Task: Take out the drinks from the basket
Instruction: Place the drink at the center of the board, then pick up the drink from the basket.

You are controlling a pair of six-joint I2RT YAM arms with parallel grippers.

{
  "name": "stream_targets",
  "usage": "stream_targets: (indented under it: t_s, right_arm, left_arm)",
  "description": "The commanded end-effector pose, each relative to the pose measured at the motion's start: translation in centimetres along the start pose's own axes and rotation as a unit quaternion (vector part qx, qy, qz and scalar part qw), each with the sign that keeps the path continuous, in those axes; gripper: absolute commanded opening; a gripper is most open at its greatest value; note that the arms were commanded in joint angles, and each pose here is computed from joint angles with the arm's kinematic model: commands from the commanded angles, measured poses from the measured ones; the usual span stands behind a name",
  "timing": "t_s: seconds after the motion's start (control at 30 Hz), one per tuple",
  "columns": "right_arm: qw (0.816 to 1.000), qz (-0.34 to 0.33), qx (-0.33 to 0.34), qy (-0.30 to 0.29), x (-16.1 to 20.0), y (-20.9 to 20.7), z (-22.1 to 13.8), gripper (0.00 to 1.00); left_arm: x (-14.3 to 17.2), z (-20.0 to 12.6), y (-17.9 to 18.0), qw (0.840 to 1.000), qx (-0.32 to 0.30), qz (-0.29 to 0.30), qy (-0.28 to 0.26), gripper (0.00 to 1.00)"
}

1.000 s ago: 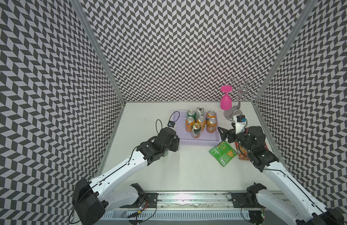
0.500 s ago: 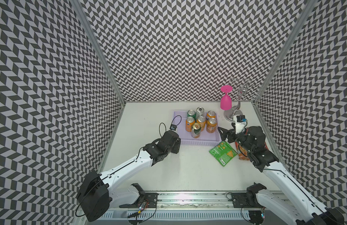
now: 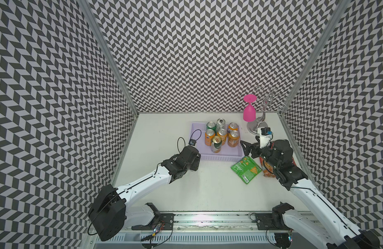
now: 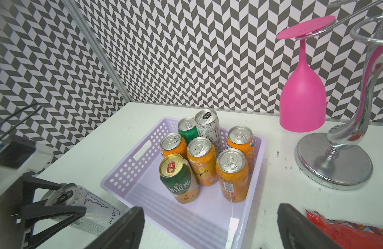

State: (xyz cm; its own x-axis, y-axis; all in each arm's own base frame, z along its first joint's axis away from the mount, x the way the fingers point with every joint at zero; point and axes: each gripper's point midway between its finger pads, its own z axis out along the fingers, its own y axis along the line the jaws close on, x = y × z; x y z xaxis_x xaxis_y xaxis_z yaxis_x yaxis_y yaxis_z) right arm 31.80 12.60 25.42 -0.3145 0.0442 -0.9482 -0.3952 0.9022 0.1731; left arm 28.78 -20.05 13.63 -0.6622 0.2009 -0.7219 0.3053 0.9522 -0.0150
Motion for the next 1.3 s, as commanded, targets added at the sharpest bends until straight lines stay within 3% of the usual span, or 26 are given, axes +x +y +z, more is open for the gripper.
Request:
stream_targets:
  t_s: [0.0, 0.27, 0.47, 0.8, 1.27]
  right_arm:
    - [1.0, -0.004, -0.002, -0.017, -0.7, 0.0, -0.1, 1.0]
    - [1.0, -0.006, -0.002, -0.021, -0.9, 0.1, -0.2, 1.0]
    - [1.0, -0.006, -0.003, -0.02, -0.9, 0.1, -0.2, 1.0]
    - [1.0, -0.006, 0.003, -0.026, -1.2, 0.0, -0.5, 1.0]
    - [0.999, -0.001, 0.031, -0.037, -1.6, -0.9, -1.1, 0.99]
  left_arm:
    - [-2.2, -0.3, -0.3, 0.999, 0.002, -0.01, -0.045, 0.61]
    - [-2.6, -0.6, -0.4, 0.999, 0.007, -0.008, -0.05, 0.83]
    - [-4.8, -2.4, -1.1, 0.997, 0.03, -0.002, -0.071, 0.94]
    - [-9.7, -3.2, -4.4, 0.991, 0.087, 0.032, -0.098, 0.99]
    - [-11.7, 3.6, -8.9, 0.991, 0.112, 0.055, -0.043, 0.99]
